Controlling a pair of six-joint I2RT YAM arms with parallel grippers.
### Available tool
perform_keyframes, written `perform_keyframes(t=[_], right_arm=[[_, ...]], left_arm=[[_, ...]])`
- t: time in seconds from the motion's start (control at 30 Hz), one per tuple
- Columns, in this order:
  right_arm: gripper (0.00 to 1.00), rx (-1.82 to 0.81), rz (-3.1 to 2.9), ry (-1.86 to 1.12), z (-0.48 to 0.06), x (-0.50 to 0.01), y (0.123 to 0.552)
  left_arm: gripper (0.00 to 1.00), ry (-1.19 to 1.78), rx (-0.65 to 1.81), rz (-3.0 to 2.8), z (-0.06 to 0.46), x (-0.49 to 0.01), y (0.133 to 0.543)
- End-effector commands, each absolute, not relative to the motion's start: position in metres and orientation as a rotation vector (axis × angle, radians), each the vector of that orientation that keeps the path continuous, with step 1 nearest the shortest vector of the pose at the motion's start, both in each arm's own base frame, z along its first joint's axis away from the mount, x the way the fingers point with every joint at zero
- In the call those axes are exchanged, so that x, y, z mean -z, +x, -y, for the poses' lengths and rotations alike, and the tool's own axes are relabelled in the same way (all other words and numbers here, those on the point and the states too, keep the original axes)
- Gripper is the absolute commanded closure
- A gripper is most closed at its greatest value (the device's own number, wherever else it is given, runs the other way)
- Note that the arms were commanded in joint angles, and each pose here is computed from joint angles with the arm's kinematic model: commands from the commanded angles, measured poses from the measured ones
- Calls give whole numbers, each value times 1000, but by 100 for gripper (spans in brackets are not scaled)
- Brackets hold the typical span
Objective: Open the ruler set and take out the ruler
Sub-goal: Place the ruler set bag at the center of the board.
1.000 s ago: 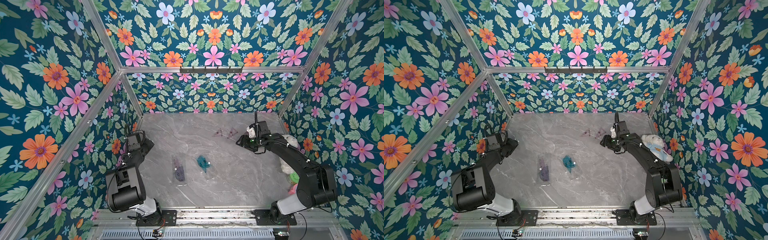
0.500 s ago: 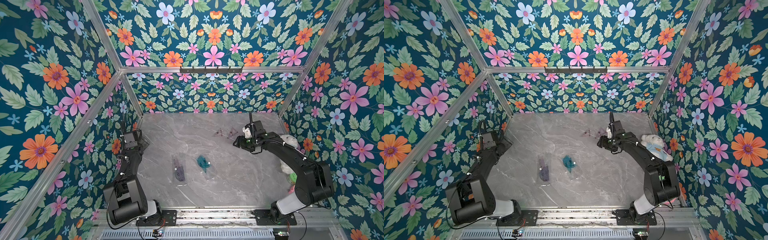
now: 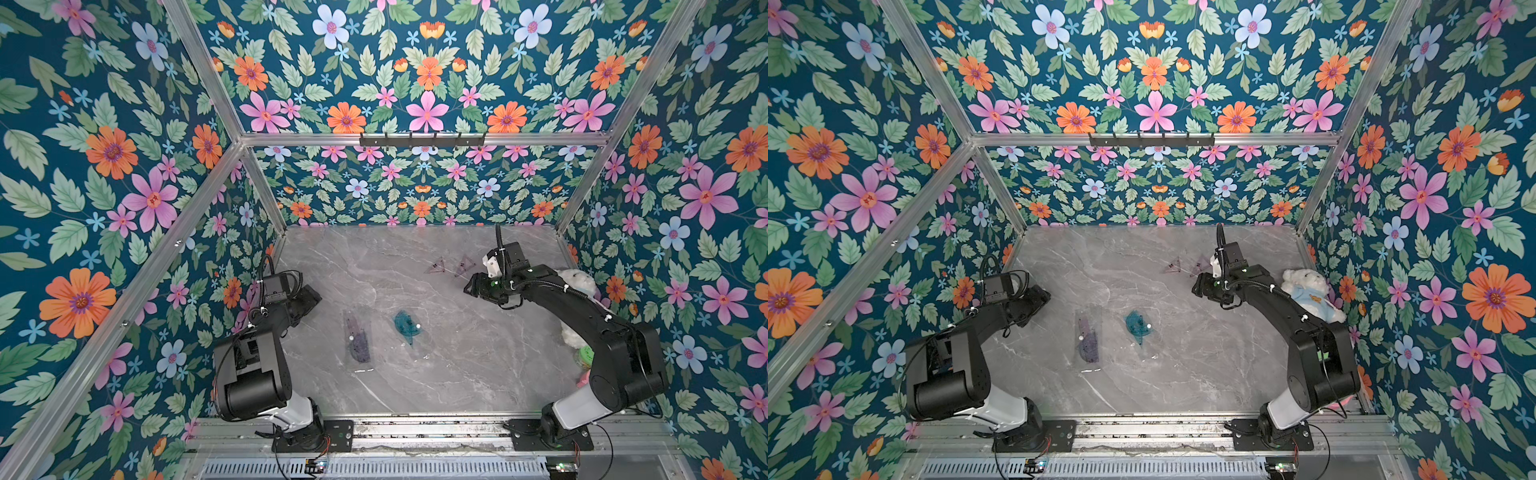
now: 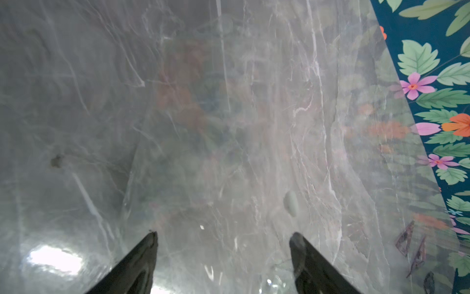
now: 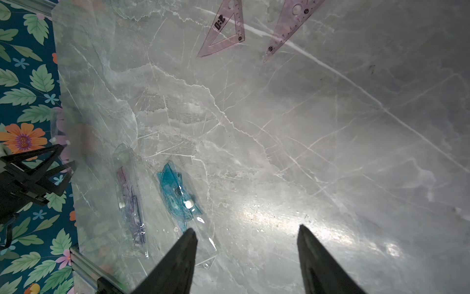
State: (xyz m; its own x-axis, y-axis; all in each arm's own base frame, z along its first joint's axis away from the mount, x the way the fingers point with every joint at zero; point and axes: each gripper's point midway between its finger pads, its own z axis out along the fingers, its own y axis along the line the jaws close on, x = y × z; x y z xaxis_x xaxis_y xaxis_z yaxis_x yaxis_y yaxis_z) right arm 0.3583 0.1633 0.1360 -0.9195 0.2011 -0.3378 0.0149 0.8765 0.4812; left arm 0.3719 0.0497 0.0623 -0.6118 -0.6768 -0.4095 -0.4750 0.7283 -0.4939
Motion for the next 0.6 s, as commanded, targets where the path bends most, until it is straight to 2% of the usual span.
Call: perform_keyframes(t=[0.0,0.1,0.37,0.47,0.57], right_arm=[[35,-679,-2656,150,-164,-140,357],[35,-678,-2656,144,-164,-140,356],[34,-706,-2656,87,-178,-142,353],[34,-766,-2639,-43,-209,-150,348],[34,-841,-2571,-256,-263,-160,339]], left_arm=[[9,-817,515,-2297,-42,-74,379],[1,-767,577,-2261,-35,-85,385],[1,-779,644,-2257,-28,-83,389],[1,-790,736,-2223,-19,-87,390],[1,-827,808,-2185,-13,-92,389]])
